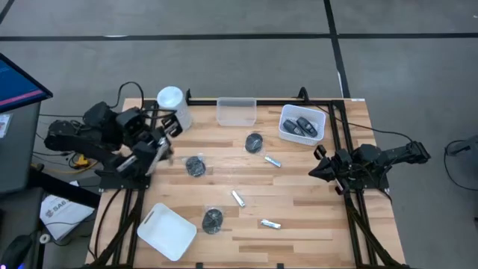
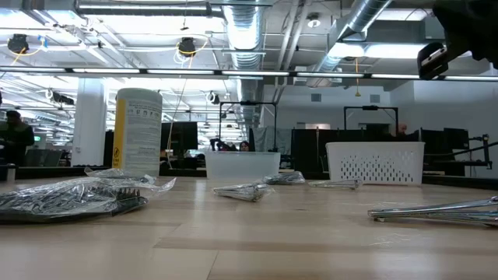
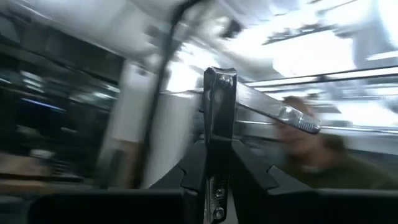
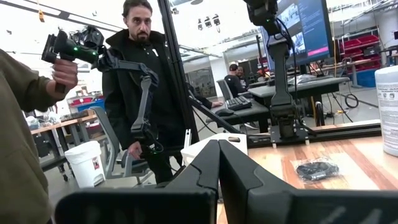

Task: Pick & Place Travel size toiletries
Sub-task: Put the silver nail cutter into the transparent bin

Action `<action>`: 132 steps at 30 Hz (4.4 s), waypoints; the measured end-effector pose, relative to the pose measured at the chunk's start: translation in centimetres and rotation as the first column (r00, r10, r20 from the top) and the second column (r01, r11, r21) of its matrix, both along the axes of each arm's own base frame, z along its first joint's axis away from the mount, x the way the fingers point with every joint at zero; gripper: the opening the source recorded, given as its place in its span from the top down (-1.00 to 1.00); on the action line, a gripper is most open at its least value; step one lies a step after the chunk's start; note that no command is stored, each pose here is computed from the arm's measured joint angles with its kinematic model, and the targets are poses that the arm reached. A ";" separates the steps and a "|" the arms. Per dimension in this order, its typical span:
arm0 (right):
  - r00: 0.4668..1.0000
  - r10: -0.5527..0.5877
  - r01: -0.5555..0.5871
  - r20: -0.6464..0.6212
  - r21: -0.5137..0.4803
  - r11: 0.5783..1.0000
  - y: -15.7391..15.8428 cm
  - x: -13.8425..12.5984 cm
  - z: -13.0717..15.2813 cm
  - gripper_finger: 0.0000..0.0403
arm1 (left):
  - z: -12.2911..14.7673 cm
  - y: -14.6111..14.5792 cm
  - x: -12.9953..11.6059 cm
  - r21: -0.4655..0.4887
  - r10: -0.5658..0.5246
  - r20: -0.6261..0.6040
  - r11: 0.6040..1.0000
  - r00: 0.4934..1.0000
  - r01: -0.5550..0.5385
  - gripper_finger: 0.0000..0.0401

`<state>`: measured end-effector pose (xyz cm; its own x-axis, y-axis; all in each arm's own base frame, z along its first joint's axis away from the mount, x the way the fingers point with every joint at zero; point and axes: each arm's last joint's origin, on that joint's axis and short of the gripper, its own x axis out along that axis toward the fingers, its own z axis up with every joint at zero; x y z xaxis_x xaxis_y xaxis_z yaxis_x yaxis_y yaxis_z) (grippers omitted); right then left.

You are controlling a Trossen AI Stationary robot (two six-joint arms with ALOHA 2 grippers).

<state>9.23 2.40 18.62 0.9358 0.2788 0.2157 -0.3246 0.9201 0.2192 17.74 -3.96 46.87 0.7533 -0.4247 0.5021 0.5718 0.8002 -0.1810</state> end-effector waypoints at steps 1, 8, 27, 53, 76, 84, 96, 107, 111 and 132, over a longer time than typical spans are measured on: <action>1.000 0.000 0.000 0.000 0.000 1.000 0.0 0.0 0.0 1.00 | -0.1 0.2 0.3 0.010 0.071 0.006 0.997 0.997 -0.071 0.82; 1.000 0.000 0.000 0.000 0.000 1.000 0.0 0.0 0.0 1.00 | -2.6 4.6 5.3 0.102 0.618 -0.085 0.786 0.782 -0.610 0.82; 1.000 0.000 0.000 0.000 0.000 1.000 0.0 0.0 0.0 1.00 | -21.4 20.7 16.2 0.329 0.633 -0.770 0.493 0.073 -0.806 0.82; 1.000 0.000 0.000 0.000 0.000 1.000 0.0 0.0 0.0 1.00 | -32.3 24.6 17.5 0.441 0.492 -0.827 0.269 -0.271 -0.856 0.82; 1.000 0.000 0.000 0.000 0.000 1.000 0.0 0.0 0.0 1.00 | -32.6 24.5 17.5 0.469 0.499 -0.822 0.321 -0.274 -0.823 0.60; 1.000 0.000 0.000 0.000 0.000 1.000 0.0 0.0 0.0 1.00 | -32.5 24.6 17.4 0.464 0.497 -0.827 0.336 -0.264 -0.820 0.15; 1.000 0.000 0.000 0.000 0.000 1.000 0.0 0.0 0.0 1.00 | -20.7 17.3 17.6 0.390 0.618 -0.742 0.714 0.262 -0.581 0.12; 1.000 0.000 0.000 0.001 0.000 1.000 0.0 0.0 0.0 1.00 | -15.0 2.1 16.4 0.639 0.522 -0.485 0.759 0.702 -0.124 -0.24; 1.000 0.000 0.000 0.000 0.000 1.000 0.0 0.0 0.0 1.00 | -18.1 -0.8 17.9 0.735 0.457 -0.471 0.676 0.755 0.050 -0.46; 1.000 0.000 0.000 0.000 0.000 1.000 0.0 0.0 0.0 1.00 | -33.5 -3.3 20.5 0.670 0.320 -0.720 0.551 0.615 0.498 -0.48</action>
